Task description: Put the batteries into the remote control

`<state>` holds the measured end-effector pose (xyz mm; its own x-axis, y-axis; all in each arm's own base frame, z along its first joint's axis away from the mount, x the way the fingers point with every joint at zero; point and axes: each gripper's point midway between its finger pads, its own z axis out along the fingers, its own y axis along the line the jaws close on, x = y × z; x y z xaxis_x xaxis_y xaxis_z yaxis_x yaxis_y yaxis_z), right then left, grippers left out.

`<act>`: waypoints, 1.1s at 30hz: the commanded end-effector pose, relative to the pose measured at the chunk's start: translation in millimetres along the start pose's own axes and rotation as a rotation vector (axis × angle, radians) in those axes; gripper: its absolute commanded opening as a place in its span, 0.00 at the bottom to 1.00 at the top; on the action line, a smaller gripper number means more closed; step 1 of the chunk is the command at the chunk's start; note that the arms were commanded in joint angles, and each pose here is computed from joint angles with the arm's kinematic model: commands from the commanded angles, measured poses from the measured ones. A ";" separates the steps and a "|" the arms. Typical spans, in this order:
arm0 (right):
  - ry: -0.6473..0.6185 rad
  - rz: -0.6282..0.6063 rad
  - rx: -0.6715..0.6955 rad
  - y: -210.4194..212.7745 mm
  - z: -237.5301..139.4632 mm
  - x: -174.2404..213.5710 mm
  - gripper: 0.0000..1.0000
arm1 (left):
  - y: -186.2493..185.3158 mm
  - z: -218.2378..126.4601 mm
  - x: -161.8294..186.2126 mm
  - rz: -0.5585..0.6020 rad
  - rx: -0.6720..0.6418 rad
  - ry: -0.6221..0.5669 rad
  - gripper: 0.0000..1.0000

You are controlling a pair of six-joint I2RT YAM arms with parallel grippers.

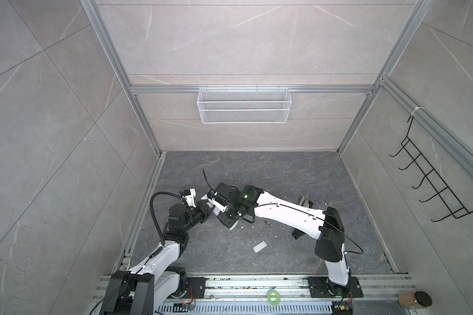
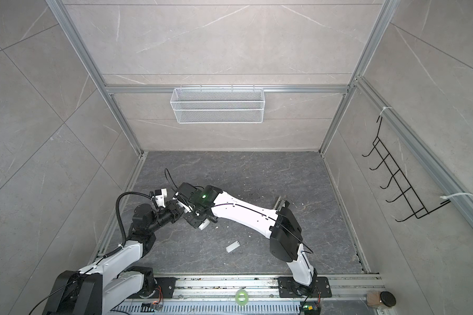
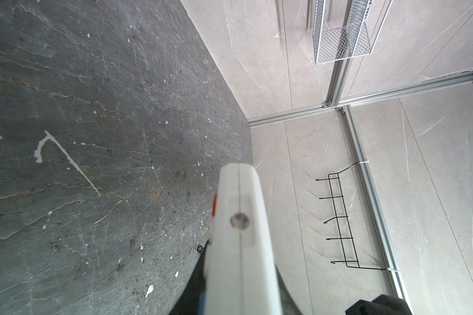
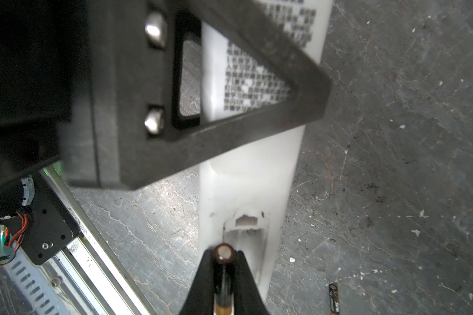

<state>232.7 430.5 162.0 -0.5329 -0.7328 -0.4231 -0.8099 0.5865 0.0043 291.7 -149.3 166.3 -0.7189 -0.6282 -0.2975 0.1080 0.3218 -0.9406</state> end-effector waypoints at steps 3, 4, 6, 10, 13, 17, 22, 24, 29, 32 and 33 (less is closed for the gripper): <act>0.027 0.013 0.012 1.0 4.0 4.6 0.18 | -26.0 -2.2 -3.2 0.039 0.096 -0.002 0.00; 0.023 0.013 0.012 1.2 3.1 4.1 0.20 | -26.2 -2.0 -3.6 0.040 0.096 -0.003 0.00; 0.019 0.015 0.014 0.1 1.8 3.2 0.22 | -27.0 -1.9 -3.8 0.040 0.098 -0.002 0.00; 0.011 0.016 0.013 0.1 -0.9 2.2 0.26 | -29.0 -2.1 -3.8 0.045 0.105 -0.002 0.00; 0.001 0.018 0.013 -0.2 -5.7 0.4 0.27 | -29.2 -2.5 -3.5 0.044 0.105 0.000 0.00; -0.011 0.015 0.012 0.0 -10.5 -0.7 0.26 | -30.4 -2.8 -3.3 0.046 0.108 0.002 0.00; -0.002 0.020 -0.006 2.9 -4.8 4.0 0.23 | -31.0 -3.5 -3.3 0.049 0.109 0.000 0.00; 0.005 0.024 -0.007 2.4 -3.0 6.3 0.23 | -30.7 -3.7 -3.0 0.047 0.108 0.000 0.00; -0.011 0.032 0.006 -1.3 -8.7 7.0 0.23 | -30.9 -3.4 -3.3 0.053 0.105 0.001 0.00; -0.027 0.036 -0.005 -0.8 -16.0 4.7 0.23 | -33.0 -3.0 -3.5 0.059 0.112 0.005 0.00; -0.035 0.038 -0.013 0.3 -19.3 3.3 0.24 | -34.4 -2.8 -2.7 0.062 0.117 0.012 0.00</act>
<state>228.5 426.6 161.8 -0.5477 -0.7189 -0.4281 -0.8005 0.5991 0.0182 290.0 -150.5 167.8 -0.7233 -0.6236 -0.2966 0.1167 0.3129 -0.9426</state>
